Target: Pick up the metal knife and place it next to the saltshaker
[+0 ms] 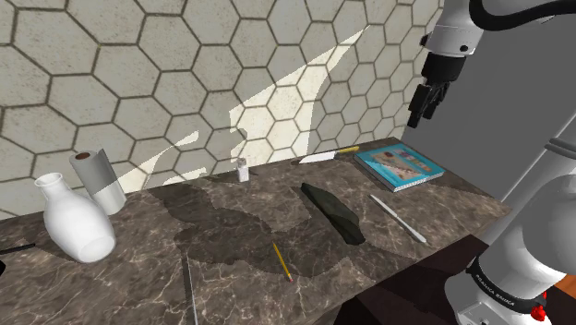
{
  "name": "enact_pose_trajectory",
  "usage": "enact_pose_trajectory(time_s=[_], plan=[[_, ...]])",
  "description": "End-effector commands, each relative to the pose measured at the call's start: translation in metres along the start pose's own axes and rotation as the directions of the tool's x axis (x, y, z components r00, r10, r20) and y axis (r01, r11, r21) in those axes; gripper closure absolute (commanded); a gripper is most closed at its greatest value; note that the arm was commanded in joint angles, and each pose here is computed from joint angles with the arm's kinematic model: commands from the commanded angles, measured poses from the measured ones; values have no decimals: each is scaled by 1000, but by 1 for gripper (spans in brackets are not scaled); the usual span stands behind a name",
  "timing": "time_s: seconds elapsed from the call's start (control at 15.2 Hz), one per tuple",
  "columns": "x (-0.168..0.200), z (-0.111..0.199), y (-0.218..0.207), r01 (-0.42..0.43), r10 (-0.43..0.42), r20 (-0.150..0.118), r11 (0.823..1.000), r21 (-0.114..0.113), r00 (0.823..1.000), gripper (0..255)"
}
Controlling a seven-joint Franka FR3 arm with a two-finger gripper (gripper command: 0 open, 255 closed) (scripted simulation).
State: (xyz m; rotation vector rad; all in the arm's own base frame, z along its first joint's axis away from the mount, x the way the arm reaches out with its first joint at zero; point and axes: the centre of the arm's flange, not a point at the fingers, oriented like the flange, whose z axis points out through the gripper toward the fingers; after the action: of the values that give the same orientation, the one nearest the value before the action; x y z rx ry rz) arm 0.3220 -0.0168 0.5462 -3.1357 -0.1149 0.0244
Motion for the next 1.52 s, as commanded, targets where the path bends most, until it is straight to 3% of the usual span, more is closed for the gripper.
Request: enact_pose_trajectory(time_s=[0.0,0.73,1.45], plan=[[0,0,0,0,0,0,1000,0,1000,0],[-16,140,50,-104,105,-12,991,83,994,0],[-34,284,87,-204,209,-15,965,166,978,0]])
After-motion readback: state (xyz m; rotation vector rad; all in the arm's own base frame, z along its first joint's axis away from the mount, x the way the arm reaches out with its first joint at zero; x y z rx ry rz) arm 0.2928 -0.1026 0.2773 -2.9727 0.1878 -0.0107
